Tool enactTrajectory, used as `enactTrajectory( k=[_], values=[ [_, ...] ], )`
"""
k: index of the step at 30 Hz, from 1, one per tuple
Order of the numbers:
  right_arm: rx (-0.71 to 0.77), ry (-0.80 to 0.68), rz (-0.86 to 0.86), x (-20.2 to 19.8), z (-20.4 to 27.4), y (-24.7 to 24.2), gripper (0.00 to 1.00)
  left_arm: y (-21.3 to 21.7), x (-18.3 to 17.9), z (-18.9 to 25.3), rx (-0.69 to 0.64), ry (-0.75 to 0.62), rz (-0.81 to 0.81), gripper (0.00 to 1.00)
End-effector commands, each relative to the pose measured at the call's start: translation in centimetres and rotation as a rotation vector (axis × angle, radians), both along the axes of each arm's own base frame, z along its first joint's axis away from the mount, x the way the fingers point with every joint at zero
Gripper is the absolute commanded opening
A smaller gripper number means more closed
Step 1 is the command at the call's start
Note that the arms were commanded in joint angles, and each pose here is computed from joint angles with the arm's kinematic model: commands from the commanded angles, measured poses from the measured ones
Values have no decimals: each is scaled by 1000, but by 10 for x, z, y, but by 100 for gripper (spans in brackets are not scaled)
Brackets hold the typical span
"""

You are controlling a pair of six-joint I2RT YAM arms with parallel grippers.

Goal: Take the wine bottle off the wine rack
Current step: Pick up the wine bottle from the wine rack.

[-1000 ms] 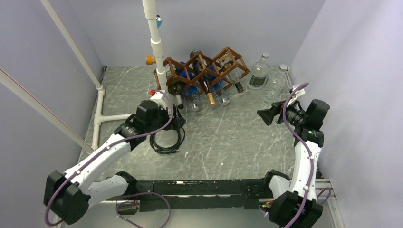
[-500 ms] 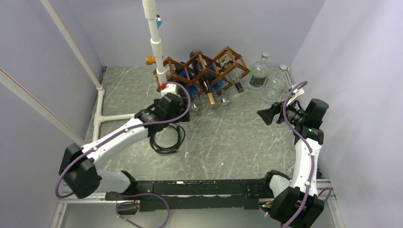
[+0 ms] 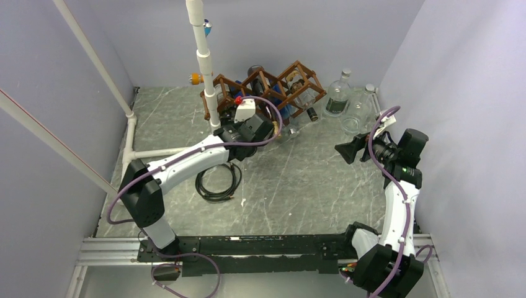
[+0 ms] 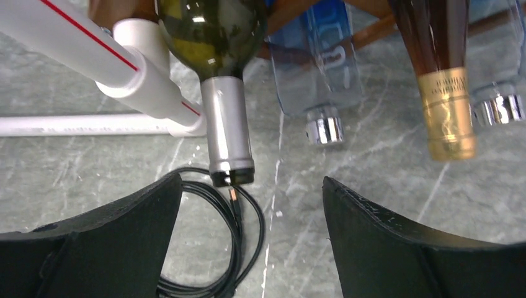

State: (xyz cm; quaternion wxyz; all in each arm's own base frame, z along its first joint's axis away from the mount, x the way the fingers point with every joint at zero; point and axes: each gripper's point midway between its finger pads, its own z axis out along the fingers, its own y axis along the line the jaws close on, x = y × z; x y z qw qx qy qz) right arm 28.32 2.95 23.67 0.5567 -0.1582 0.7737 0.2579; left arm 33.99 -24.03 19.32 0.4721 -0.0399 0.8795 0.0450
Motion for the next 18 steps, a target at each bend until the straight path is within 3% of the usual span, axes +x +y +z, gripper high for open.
enactTrajectory(
  k=[1, 18],
  values=[
    [-35, -52, 12, 3, 16, 0, 100, 10, 20, 24, 18, -99, 123, 88],
    [-42, -52, 13, 2, 15, 0, 100, 20, 68, 2, -4, -89, 191, 74]
  ],
)
